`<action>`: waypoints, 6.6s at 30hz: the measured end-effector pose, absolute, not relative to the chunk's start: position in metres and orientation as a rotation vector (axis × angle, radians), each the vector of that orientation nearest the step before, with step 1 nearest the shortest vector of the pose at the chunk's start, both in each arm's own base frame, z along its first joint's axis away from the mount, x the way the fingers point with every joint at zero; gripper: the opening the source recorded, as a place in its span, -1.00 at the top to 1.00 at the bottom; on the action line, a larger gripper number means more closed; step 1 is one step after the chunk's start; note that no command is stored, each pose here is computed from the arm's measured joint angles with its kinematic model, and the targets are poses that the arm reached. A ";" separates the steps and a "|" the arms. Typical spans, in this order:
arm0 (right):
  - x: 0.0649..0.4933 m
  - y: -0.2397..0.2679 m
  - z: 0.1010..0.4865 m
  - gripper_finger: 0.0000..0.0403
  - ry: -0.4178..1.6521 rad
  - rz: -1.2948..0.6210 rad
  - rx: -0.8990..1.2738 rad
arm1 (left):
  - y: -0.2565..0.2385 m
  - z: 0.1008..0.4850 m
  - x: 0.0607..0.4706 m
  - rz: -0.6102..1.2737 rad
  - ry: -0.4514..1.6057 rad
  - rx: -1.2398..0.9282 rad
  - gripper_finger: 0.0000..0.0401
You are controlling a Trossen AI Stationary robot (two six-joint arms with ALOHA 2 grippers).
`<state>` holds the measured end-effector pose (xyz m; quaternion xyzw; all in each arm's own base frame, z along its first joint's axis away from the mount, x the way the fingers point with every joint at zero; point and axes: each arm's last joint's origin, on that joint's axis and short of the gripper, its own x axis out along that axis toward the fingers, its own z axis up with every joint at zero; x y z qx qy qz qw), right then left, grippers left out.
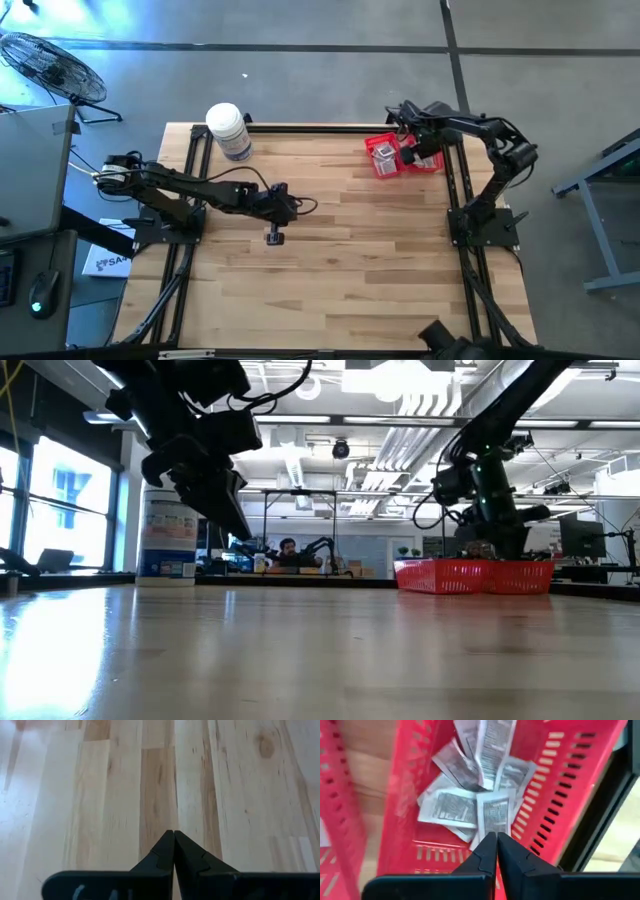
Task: Pick & Place First Aid Supplies
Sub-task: Return to Home Position
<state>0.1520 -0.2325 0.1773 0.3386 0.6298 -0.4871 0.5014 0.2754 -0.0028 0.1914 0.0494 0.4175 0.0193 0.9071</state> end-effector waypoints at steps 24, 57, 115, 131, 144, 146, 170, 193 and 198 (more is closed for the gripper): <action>0.174 -0.136 0.232 0.96 1.051 -0.627 0.370 | 0.004 0.220 0.216 -0.016 0.594 0.092 1.00; 0.084 0.003 0.225 0.99 -0.145 0.014 0.067 | 0.017 0.230 0.154 0.113 0.247 0.008 1.00; 0.098 0.008 0.169 0.96 -0.023 0.044 0.158 | 0.015 0.214 0.127 0.126 0.080 0.069 1.00; 0.098 0.008 0.169 0.97 -0.022 0.044 0.158 | 0.012 0.181 0.117 0.057 -0.091 -0.021 1.00; 0.098 0.008 0.169 0.99 -0.026 0.043 0.158 | 0.011 0.150 0.116 0.052 0.229 -0.098 1.00; 0.098 0.008 0.169 0.99 -0.026 0.043 0.159 | 0.011 0.145 0.114 0.054 0.272 -0.107 1.00; 0.098 0.008 0.169 0.96 -0.028 0.044 0.159 | 0.011 0.142 0.113 0.068 0.306 -0.109 1.00; 0.098 0.008 0.169 0.97 -0.028 0.044 0.159 | 0.011 0.142 0.113 0.068 0.309 -0.109 1.00; 0.098 0.008 0.169 0.97 -0.028 0.044 0.159 | 0.011 0.142 0.113 0.068 0.309 -0.109 1.00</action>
